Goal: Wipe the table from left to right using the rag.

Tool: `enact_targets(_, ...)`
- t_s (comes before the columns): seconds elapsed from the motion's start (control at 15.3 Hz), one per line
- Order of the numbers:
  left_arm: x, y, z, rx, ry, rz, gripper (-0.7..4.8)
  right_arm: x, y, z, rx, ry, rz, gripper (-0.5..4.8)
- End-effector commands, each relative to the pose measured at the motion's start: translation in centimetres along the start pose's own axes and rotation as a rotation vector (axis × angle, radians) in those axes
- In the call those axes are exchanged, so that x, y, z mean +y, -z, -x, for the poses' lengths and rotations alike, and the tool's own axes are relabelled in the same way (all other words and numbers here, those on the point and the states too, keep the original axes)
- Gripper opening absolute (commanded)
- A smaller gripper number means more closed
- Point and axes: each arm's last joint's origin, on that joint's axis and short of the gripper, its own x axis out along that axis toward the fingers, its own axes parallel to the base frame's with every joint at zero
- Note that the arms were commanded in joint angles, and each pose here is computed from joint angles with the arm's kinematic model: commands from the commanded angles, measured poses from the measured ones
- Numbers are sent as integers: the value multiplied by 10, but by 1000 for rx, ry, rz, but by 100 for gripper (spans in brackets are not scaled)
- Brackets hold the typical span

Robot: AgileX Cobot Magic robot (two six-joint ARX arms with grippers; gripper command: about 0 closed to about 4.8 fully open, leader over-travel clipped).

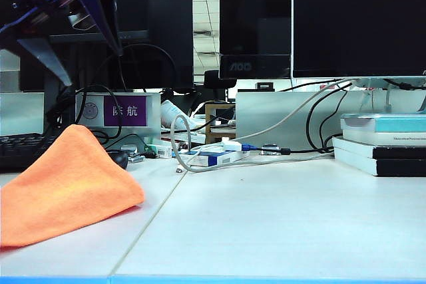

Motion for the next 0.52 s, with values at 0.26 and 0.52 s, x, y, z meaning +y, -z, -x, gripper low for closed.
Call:
enact_targets(0.26, -4, 1, -3, 12, -124, -42, 435, 1, -6, 6, -51, -8, 11, -1)
enact_targets(0.52, 1, -3, -27, 92, -121, -10, 425, 2, -11, 17, -106, 4, 17, -1)
